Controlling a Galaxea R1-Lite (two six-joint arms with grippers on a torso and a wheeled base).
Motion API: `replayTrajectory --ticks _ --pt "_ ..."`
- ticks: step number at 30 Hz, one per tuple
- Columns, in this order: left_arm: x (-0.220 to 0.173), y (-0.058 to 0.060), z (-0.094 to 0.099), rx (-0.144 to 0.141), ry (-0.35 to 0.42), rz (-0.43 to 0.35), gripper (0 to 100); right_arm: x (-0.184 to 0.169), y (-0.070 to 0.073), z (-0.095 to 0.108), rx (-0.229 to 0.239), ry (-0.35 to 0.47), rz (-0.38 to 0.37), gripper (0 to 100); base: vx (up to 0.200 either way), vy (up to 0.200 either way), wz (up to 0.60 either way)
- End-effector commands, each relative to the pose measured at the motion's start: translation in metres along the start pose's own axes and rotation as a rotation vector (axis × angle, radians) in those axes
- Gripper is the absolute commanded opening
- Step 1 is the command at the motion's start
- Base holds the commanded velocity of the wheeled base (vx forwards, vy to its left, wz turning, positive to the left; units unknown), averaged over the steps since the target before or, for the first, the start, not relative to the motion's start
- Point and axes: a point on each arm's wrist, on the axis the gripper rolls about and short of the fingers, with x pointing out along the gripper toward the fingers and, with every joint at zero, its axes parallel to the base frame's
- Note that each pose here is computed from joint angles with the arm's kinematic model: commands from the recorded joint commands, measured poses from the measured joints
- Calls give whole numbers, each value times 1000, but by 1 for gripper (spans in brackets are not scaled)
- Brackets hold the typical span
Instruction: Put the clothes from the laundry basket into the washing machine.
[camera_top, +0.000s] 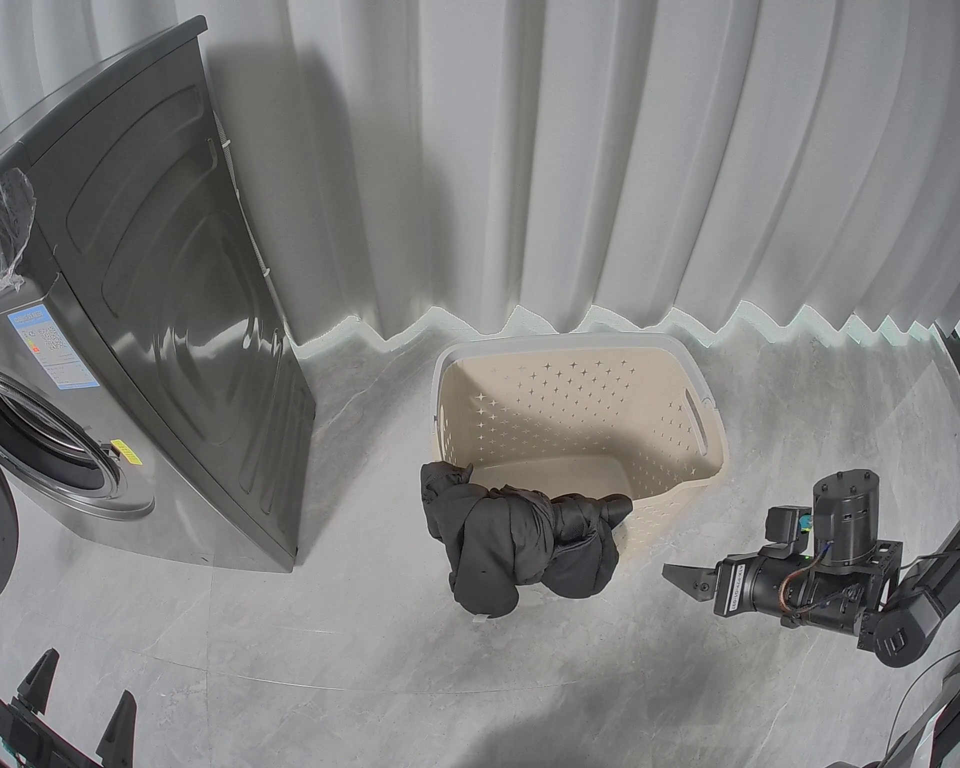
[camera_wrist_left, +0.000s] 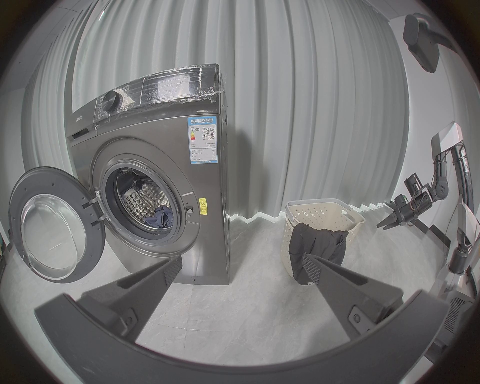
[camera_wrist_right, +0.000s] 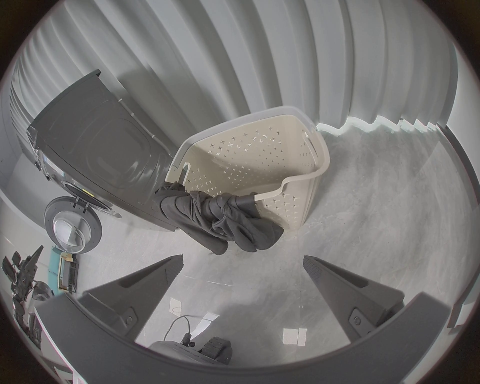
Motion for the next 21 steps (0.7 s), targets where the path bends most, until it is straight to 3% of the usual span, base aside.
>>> replayTrajectory --ticks 1,6,21 --pt "0 0 -3 0 -5 0 100 7 0 -5 -4 30 -6 100 0 0 0" --pt "0 0 -3 0 -5 0 100 22 0 -8 -9 29 -14 100 0 0 0" --pt "0 0 -3 -7 -5 0 100 82 21 -14 -10 -4 3 100 0 0 0"
